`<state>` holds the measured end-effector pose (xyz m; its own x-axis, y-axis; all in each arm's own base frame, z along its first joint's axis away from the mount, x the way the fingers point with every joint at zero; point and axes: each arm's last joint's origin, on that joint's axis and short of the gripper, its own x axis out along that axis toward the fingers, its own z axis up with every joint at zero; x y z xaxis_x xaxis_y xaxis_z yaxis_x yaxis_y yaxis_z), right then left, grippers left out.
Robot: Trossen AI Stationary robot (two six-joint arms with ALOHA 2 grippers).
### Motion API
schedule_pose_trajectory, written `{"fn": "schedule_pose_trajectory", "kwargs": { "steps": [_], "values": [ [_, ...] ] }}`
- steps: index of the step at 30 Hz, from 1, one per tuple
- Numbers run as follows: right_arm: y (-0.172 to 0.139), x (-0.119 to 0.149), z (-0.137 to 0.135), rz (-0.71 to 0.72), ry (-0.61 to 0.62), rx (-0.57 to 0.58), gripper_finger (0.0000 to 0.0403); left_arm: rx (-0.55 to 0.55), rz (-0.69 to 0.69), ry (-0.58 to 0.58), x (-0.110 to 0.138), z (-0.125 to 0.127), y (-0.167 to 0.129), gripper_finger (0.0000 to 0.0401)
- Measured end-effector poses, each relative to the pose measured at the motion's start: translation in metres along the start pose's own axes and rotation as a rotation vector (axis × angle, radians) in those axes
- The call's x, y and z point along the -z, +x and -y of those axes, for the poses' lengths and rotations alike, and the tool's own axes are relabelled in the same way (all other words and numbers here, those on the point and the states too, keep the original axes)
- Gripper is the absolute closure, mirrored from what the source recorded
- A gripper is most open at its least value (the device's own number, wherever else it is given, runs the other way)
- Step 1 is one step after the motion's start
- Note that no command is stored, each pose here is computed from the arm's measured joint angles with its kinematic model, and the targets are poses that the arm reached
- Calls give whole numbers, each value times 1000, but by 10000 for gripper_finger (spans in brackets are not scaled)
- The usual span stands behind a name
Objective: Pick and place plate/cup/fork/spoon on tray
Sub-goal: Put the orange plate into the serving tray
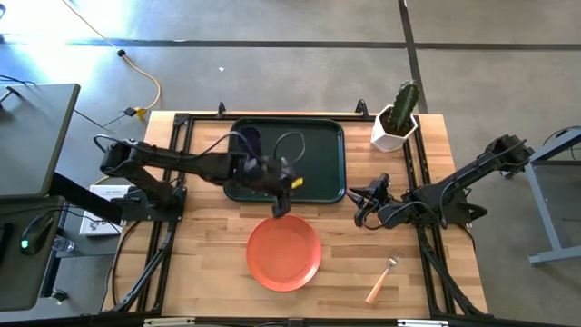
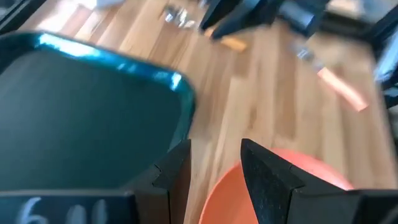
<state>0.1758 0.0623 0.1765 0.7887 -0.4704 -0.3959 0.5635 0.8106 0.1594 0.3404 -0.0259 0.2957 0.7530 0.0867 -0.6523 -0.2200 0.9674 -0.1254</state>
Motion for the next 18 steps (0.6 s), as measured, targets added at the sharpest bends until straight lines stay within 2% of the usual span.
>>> {"fn": "schedule_pose_trajectory", "kwargs": {
  "steps": [9,13,18],
  "values": [
    [0,-1,1,18,1,22,320,-74,-99,98,28,38,-11,272],
    [0,-1,1,16,14,20,320,-125,-90,136,33,46,-14,272],
    [0,-1,1,15,34,19,320,-154,-110,136,40,51,-5,272]
  ]
}}
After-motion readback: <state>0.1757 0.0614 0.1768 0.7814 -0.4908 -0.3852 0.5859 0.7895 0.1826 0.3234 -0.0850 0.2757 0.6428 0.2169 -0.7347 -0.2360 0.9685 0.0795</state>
